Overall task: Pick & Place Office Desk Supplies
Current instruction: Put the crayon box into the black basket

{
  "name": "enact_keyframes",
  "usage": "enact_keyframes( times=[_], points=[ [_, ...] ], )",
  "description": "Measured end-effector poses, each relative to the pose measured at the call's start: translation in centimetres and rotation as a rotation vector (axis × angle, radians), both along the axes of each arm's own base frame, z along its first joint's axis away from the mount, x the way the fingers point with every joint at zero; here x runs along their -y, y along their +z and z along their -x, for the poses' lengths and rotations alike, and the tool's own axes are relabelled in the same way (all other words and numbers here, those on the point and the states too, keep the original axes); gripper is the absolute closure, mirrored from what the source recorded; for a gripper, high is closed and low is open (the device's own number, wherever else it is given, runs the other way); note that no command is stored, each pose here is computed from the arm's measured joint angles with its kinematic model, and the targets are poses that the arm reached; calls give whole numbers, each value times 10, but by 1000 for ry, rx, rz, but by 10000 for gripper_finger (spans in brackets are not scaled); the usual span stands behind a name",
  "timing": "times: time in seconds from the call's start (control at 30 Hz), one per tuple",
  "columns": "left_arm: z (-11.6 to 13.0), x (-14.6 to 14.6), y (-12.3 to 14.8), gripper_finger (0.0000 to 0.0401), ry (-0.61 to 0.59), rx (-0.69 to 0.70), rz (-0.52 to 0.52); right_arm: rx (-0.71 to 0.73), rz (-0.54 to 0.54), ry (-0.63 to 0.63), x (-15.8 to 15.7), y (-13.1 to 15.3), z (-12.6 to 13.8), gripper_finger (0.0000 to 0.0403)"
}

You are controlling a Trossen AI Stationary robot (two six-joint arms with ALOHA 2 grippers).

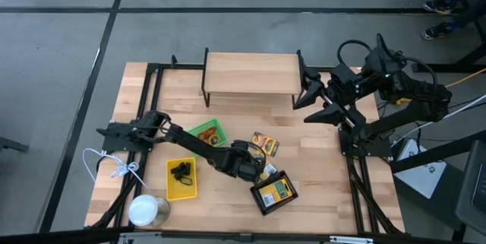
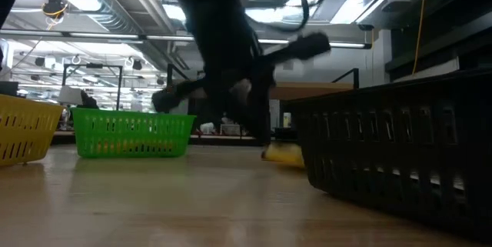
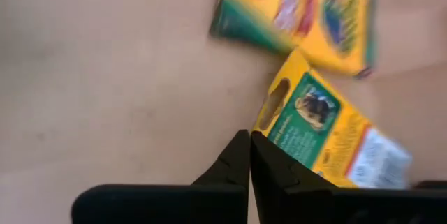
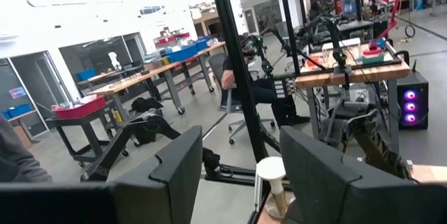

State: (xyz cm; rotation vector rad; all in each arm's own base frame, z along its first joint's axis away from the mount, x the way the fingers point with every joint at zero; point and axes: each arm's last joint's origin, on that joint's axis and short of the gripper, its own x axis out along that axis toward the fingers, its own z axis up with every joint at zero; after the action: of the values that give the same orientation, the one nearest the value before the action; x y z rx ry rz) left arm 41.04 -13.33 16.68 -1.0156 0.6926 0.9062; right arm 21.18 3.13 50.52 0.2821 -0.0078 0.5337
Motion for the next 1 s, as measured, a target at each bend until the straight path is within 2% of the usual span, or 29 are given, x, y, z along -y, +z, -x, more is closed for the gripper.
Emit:
enact_keyframes(
  times=[0.23,0.4,0.57,0.77,0.93,1.0],
  points=[
    [9,-7,47,400,3,117,-129,27,-10,3,0,3,0,209],
    [20,-13,83,400,-38,176,-213,35,-12,3,0,4,1,209],
    [26,-16,116,399,-124,256,-305,37,-12,2,0,4,1,209],
    [23,-22,156,399,-227,447,-369,42,-8,-10,1,4,0,209],
    [12,-19,170,400,-414,584,-371,43,-7,-16,2,4,0,209],
    [11,-17,169,399,-443,598,-357,42,-7,-16,2,4,0,209]
  ],
)
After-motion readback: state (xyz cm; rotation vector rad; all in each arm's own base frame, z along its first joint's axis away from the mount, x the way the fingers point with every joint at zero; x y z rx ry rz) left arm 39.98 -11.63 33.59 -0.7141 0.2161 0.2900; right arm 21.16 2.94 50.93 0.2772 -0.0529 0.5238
